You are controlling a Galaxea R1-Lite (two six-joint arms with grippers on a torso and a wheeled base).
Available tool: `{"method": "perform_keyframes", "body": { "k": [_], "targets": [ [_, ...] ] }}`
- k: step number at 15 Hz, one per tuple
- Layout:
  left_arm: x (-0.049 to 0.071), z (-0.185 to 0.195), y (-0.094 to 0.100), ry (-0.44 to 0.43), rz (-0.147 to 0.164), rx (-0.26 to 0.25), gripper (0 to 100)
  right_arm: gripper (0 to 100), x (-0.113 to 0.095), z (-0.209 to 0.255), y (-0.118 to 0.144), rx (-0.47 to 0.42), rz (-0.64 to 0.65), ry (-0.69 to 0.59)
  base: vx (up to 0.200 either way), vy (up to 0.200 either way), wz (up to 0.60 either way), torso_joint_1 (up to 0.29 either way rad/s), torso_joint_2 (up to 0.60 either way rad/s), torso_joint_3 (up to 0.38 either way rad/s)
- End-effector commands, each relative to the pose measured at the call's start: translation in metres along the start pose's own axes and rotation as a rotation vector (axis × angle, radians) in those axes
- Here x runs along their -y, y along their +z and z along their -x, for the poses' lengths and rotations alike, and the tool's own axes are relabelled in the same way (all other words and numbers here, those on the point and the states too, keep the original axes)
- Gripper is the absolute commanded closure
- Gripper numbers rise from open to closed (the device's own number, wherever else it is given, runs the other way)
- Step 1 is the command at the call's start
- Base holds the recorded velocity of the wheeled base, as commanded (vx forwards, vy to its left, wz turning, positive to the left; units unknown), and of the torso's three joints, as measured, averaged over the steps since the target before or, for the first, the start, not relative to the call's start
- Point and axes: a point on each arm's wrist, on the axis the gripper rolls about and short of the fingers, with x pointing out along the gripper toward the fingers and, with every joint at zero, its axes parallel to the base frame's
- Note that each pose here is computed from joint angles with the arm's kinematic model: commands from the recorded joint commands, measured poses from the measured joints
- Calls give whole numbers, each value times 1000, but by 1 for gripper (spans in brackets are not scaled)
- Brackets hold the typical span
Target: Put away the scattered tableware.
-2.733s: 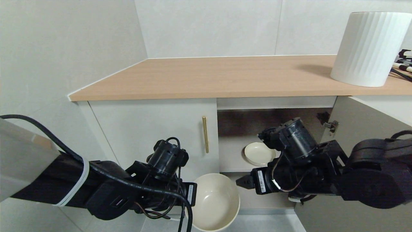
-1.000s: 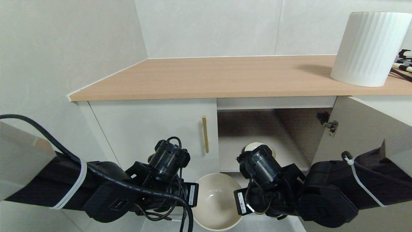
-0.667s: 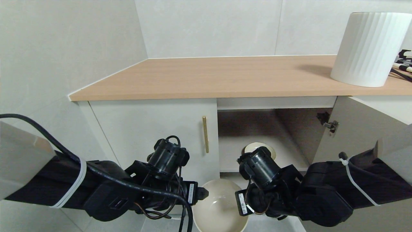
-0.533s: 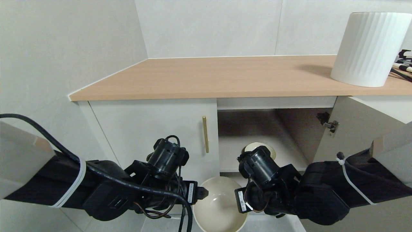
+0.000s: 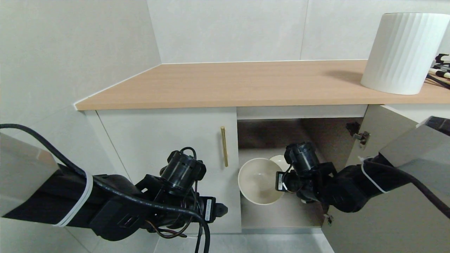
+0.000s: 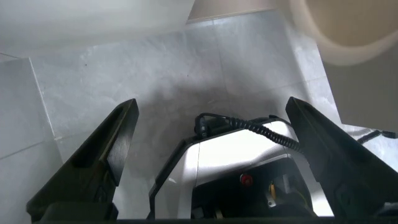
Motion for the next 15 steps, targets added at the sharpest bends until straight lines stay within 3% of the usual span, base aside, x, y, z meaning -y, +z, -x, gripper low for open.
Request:
{"method": "perform_keyframes", "body": {
  "k": [1, 8, 15],
  "targets": [
    [0, 1, 0, -2, 0, 2, 0, 100, 22, -26, 9, 38, -82, -47, 0, 0, 0, 0, 0, 0],
    [0, 2, 1, -3, 2, 5, 0, 100, 71, -73, 41, 143, -269, -166, 0, 0, 0, 0, 0, 0],
    [0, 0, 0, -2, 2, 2, 0, 100, 85, -97, 39, 152, -291, -218, 0, 0, 0, 0, 0, 0]
  ]
}}
